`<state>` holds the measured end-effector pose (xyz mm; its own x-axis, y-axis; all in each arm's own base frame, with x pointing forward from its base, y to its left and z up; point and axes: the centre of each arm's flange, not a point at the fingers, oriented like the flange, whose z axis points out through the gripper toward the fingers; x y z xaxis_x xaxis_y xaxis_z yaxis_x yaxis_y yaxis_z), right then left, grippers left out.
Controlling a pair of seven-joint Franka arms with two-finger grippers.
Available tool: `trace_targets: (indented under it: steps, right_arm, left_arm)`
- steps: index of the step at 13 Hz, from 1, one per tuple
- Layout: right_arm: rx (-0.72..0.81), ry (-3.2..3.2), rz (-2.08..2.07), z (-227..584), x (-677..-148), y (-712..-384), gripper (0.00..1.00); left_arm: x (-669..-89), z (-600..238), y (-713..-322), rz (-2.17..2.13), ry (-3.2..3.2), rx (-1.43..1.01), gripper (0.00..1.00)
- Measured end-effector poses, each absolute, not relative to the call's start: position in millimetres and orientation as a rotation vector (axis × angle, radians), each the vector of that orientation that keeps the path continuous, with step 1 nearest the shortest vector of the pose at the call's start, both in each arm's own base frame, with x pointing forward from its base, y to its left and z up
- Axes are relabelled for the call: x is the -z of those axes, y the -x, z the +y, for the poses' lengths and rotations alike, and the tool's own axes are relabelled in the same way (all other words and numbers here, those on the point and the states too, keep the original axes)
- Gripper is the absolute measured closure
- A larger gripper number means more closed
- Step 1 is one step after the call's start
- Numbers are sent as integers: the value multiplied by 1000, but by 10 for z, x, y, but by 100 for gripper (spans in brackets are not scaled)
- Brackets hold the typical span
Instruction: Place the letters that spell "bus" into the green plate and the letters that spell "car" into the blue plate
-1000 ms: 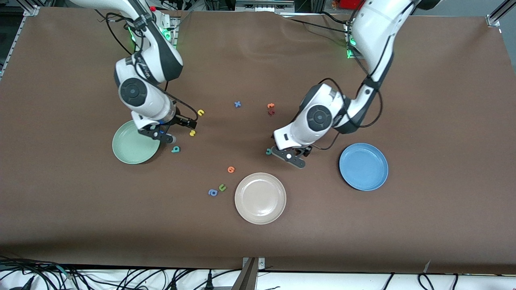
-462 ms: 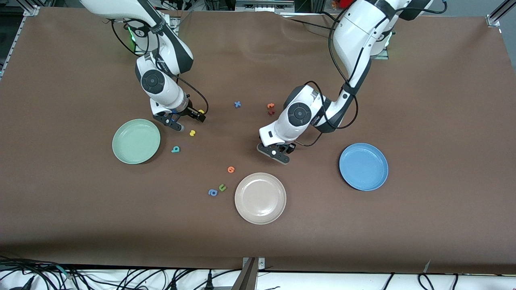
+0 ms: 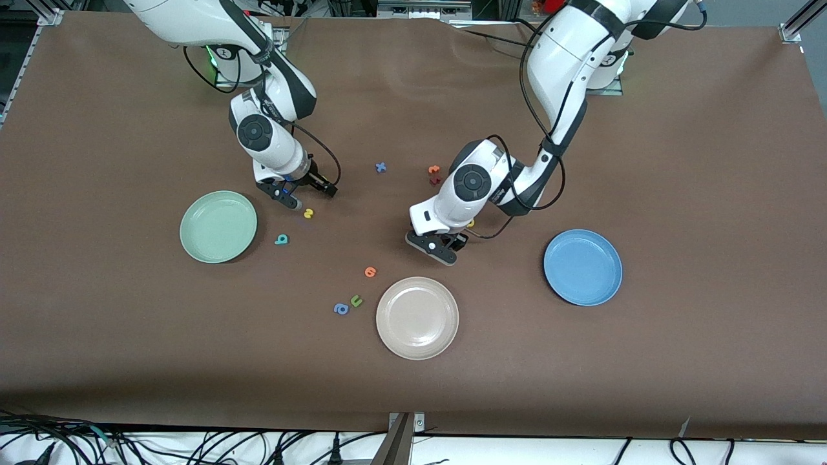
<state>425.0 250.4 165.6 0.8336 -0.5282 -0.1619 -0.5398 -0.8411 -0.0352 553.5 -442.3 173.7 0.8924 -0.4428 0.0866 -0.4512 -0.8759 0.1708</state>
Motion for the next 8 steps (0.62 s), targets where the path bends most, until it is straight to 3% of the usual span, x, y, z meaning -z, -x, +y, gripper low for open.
trace_targets:
  steps: [2, 5, 6, 8]
  right_arm:
    - [-223, 2931, 854, 2514, -1661, -4246, 25]
    - [-226, 2933, 855, 2517, -1662, -4240, 30]
    - [-228, 2934, 854, 2519, -1663, -4238, 31]
    - [-240, 2941, 841, 2557, -1668, -4207, 33]
  left_arm:
    - [-1705, -4433, -5540, -694, -2876, -73, 27]
    - [-1715, -4457, -5543, -739, -2889, -102, 65]
    - [-1747, -4483, -5543, -760, -2889, -116, 73]
    - [-1742, -4503, -5531, -775, -2889, -121, 75]
